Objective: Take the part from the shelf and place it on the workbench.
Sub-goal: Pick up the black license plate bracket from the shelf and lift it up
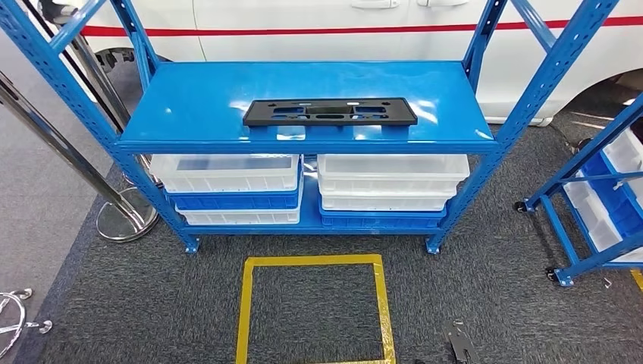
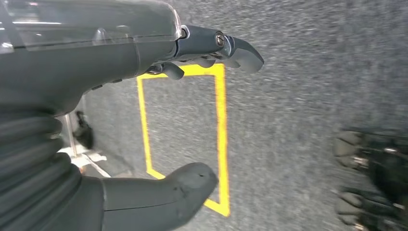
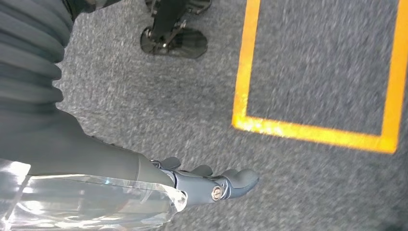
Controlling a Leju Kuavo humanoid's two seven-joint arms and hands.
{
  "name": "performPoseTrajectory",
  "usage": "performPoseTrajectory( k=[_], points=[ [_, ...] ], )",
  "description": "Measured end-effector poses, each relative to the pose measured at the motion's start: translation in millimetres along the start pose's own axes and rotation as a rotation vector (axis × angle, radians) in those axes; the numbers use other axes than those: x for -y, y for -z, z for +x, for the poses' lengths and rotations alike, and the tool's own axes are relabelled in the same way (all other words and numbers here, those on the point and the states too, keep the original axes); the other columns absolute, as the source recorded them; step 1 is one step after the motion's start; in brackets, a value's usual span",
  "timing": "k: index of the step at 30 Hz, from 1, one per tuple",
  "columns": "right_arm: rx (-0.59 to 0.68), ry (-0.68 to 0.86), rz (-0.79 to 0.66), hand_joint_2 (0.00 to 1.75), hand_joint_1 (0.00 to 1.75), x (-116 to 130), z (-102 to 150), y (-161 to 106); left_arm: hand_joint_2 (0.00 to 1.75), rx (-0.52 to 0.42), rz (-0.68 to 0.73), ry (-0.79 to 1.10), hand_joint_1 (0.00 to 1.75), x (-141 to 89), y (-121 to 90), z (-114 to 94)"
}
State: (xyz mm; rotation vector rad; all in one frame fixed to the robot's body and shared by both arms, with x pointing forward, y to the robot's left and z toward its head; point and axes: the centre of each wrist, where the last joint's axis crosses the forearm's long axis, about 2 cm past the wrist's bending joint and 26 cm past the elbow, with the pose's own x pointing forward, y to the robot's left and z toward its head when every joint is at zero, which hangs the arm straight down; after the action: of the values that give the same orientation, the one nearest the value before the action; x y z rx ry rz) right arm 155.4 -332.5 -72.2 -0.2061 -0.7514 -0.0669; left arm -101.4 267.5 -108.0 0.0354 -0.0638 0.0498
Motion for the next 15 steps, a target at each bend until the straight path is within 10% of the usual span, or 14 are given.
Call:
performPoseTrajectory(
  k=[8,12,15],
  points=[
    [-0.006,0.002,-0.02,0.0,0.0,-3.9,-8.0,-0.7,0.0,0.099,0.012,0.023,0.0,5.7,5.1,27.9],
    [0.021,0.011,-0.013,1.75,0.0,-11.8,-2.4,2.5,0.0,0.172,0.008,0.024,0.0,8.6,8.0,48.5],
    [0.062,0.02,0.005,1.75,0.0,-18.3,6.8,6.8,0.0,0.219,-0.002,0.02,0.0,12.7,9.2,62.0]
  ],
)
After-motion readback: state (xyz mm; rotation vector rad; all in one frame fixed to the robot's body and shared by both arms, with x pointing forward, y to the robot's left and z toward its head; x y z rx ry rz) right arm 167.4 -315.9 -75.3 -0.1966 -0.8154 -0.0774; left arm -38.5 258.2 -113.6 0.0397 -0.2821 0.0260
